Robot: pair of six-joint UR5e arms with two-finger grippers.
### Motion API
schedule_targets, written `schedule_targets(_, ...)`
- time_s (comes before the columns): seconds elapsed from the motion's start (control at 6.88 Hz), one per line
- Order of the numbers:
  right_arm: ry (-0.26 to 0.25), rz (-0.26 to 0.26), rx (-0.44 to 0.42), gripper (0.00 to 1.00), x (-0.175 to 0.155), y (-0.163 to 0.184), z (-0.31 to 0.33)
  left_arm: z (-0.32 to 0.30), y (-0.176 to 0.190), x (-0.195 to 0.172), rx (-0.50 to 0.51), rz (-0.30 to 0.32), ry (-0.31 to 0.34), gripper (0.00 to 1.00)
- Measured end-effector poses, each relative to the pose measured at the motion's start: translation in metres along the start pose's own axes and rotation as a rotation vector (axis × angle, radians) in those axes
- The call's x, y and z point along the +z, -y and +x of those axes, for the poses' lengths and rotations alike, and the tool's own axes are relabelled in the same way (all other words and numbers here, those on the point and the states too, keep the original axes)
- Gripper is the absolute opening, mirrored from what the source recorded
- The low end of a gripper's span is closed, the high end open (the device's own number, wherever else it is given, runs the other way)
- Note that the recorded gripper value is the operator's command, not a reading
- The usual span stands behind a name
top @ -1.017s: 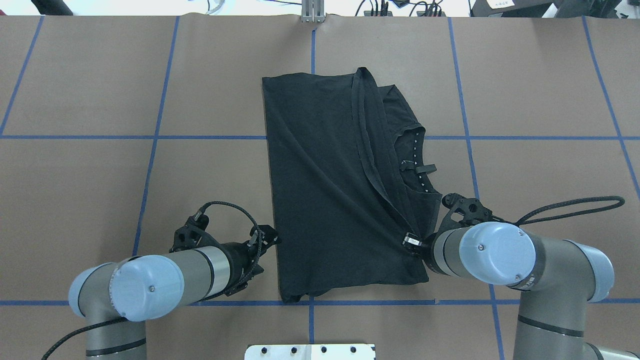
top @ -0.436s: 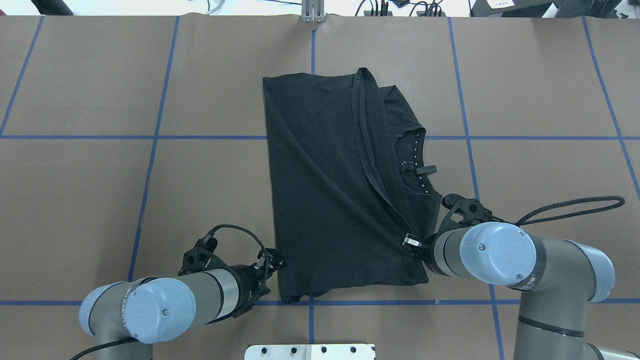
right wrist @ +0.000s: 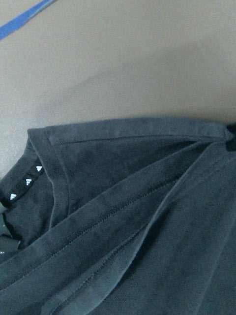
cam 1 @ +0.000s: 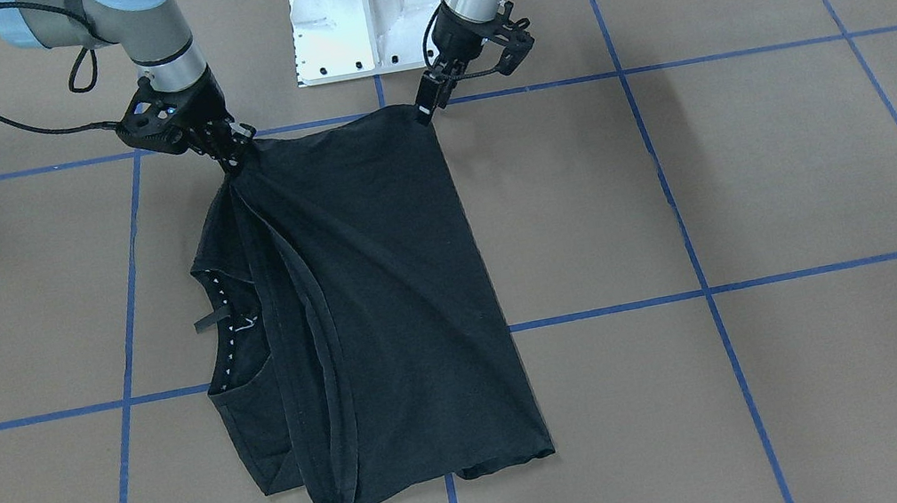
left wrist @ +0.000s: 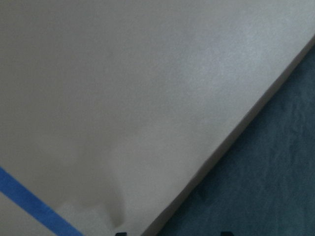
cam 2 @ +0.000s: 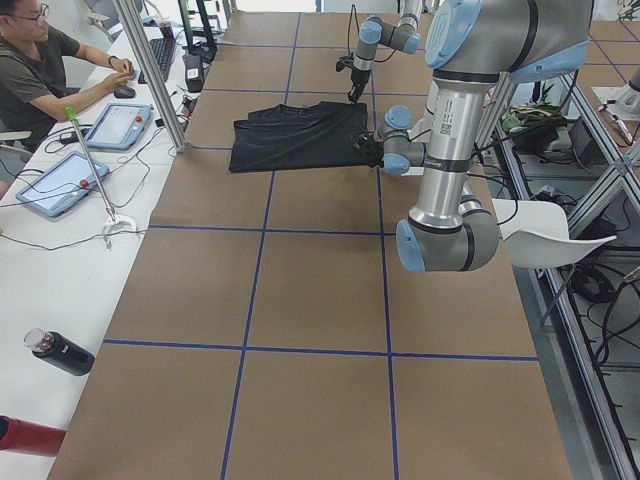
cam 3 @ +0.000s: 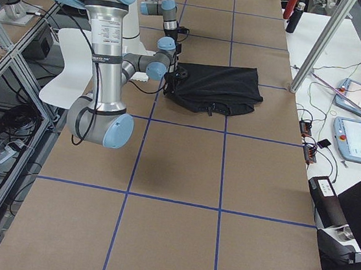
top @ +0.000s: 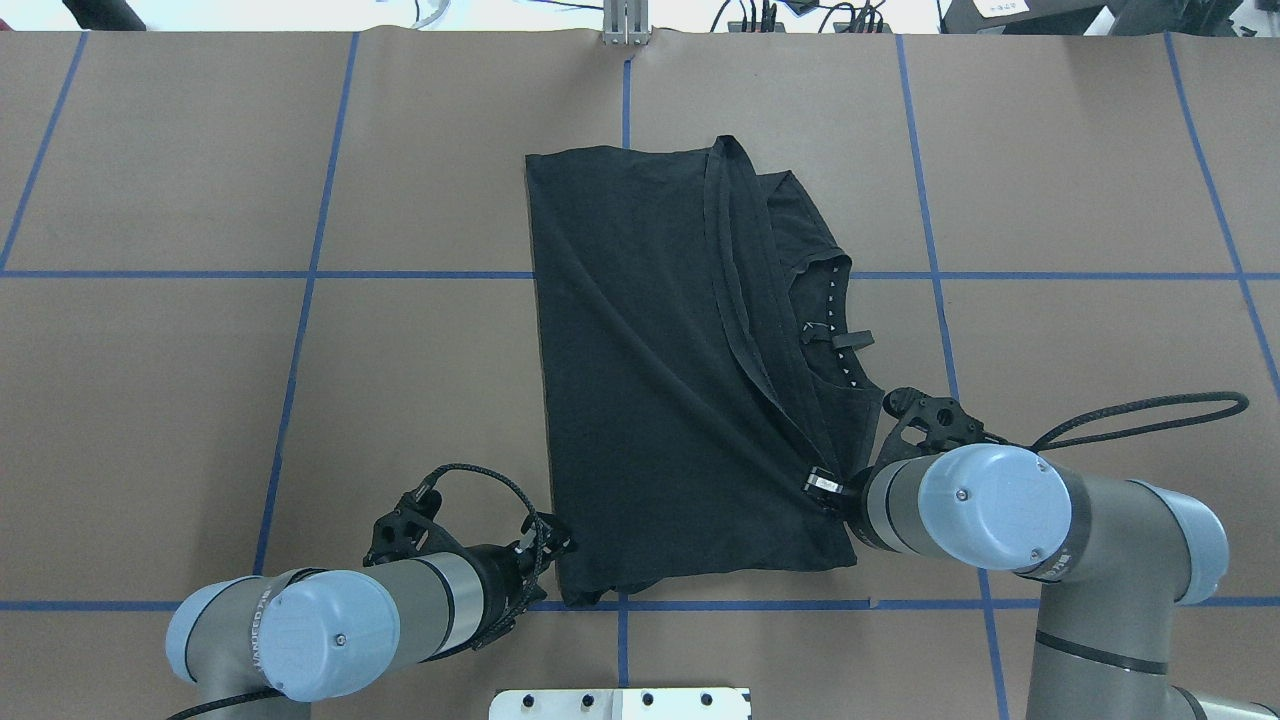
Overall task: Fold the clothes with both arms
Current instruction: 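Lower the left gripper to the shirt's other near corner beside the right gripper, then grasp the shirt's near corners with both grippers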
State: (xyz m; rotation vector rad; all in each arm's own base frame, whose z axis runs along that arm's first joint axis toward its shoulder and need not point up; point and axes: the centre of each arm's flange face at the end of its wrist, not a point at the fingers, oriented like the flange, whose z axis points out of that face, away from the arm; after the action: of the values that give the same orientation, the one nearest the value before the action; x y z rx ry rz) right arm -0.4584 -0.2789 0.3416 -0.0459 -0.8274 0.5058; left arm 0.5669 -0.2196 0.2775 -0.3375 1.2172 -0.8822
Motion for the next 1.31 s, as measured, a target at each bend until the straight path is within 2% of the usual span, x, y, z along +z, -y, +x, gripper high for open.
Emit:
schedule_targets(0.58,-0.001,0.0,0.0,0.0,0.0,0.0,0.0,0.002,-0.008,0.008,0.002,-0.004,0.005,0.64)
schedule_targets(0.87,0.0,-0.001,0.0,0.0,0.0,0.0,0.0,0.0,-0.01,0.011,0.004,-0.004,0.011,0.6)
schedule_targets(1.02,0.0,0.0,0.0,0.0,0.0,0.0,0.0,-0.003,-0.012,0.014,0.007,-0.005,0.017,0.5)
schedule_targets(1.16,-0.001,0.0,0.0,0.0,0.001,0.0,0.0,-0.005,-0.014,0.015,0.009,-0.006,0.02,0.12)
schedule_targets(1.31,-0.002,-0.001,0.0,0.0,0.001,0.0,0.0,-0.006,-0.016,0.016,0.008,-0.009,0.023,0.0)
